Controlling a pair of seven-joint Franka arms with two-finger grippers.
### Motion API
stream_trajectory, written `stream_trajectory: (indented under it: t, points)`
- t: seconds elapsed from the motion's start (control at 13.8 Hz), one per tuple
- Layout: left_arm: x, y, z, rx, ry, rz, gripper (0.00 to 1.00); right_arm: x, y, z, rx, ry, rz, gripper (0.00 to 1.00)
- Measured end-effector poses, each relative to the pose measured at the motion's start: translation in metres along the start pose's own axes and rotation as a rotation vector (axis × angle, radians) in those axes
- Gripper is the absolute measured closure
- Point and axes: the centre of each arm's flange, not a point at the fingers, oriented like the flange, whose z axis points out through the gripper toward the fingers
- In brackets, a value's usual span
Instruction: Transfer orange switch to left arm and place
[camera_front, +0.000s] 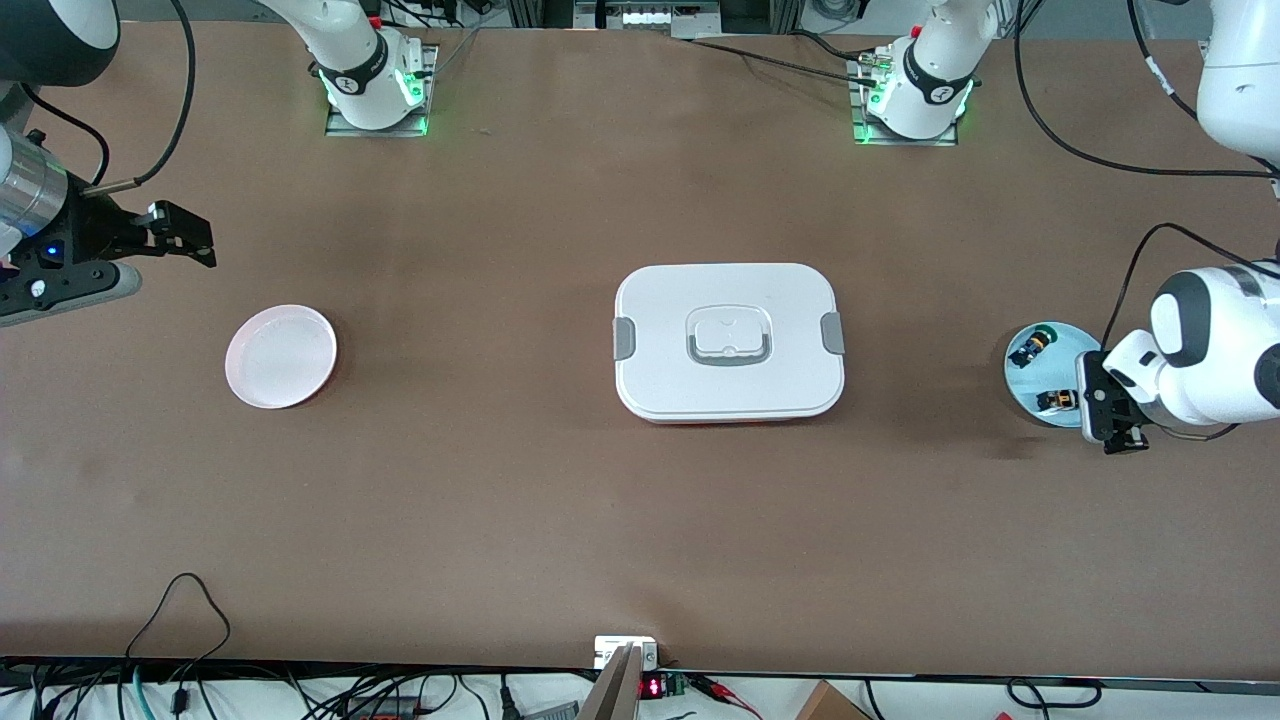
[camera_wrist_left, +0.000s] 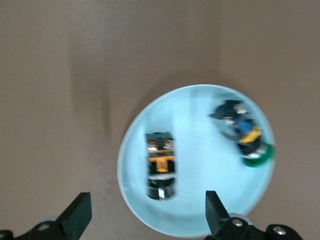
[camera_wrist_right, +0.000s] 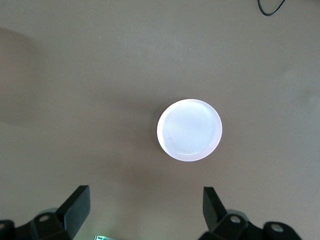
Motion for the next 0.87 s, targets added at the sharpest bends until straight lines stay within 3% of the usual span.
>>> stream_trajectory:
  t: [0.36, 0.58, 0.87]
  points:
    - [-0.008, 0.016, -0.094, -0.154, 0.028, -0.209, 0.00, 0.000, 0.001, 0.000, -0.001, 0.002, 0.003, 0.00]
    - [0.014, 0.030, -0.148, -0.167, 0.006, -0.424, 0.00, 0.000, 0.002, 0.000, -0.001, 0.003, 0.007, 0.00]
    - [0.083, 0.059, -0.215, -0.147, -0.032, -0.762, 0.00, 0.000, 0.002, -0.001, -0.001, 0.006, 0.007, 0.00]
